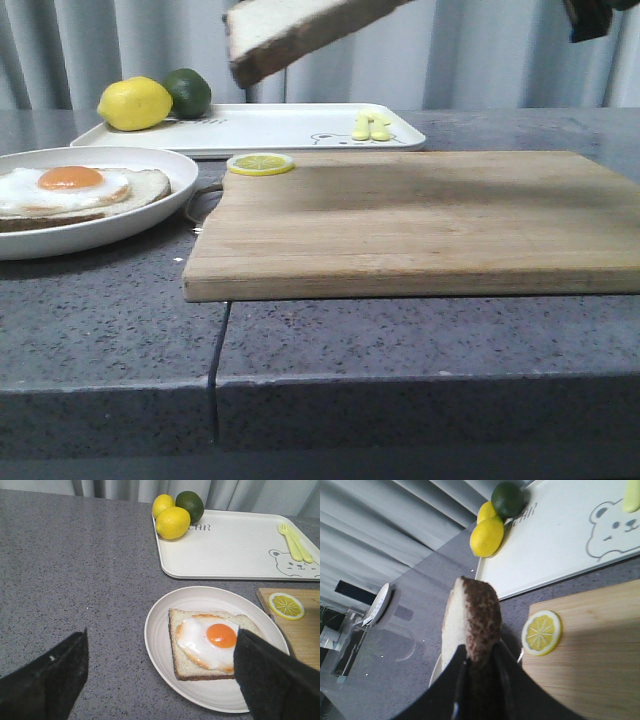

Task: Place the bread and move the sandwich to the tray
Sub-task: 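Lift the bread slice with the right gripper toward the egg plate, then lay the bread slice on the fried egg and open the right gripper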

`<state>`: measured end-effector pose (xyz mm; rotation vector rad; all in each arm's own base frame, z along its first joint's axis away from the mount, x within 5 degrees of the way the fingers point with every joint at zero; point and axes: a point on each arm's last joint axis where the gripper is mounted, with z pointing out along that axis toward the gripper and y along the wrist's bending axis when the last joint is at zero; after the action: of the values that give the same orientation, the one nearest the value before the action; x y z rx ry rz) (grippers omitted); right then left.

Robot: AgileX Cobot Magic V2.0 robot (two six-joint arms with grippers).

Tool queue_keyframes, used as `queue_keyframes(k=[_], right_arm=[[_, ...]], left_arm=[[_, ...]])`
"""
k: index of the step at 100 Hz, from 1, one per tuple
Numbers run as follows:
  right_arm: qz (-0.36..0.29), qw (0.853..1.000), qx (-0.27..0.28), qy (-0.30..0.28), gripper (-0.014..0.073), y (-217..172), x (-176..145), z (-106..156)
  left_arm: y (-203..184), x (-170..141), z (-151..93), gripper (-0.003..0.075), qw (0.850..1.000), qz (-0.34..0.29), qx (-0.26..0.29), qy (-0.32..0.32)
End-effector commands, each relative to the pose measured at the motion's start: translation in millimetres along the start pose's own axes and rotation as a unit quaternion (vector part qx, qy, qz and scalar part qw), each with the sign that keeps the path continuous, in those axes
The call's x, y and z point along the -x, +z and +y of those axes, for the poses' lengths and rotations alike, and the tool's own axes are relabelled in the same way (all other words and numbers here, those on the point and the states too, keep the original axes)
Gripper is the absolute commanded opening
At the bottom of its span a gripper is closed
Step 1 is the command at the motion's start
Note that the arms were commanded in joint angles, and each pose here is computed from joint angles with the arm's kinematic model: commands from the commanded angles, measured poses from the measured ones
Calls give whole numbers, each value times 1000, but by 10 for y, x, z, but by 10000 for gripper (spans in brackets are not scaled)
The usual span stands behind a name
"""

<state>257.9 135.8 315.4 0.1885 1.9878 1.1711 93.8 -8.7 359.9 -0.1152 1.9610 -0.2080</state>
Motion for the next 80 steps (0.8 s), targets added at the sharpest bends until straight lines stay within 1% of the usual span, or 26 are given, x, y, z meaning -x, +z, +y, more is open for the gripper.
queue_keyframes(k=[1,22,53,65,80], right_arm=[[-11,998,56,27,-109,78,105,295],[34,995,73,50,-109,528,-26,496],[50,993,30,100,-109,1092,-353,692],[56,992,18,107,-109,1242,-503,760],[69,991,13,113,-109,1387,-639,772]], left_arm=[[-40,155,-32,557,999,-45,-9,-4],[-40,155,-32,557,999,-45,-9,-4],[-40,155,-32,557,999,-45,-9,-4],[-40,155,-32,557,999,-45,-9,-4],[-40,155,-32,557,999,-45,-9,-4]])
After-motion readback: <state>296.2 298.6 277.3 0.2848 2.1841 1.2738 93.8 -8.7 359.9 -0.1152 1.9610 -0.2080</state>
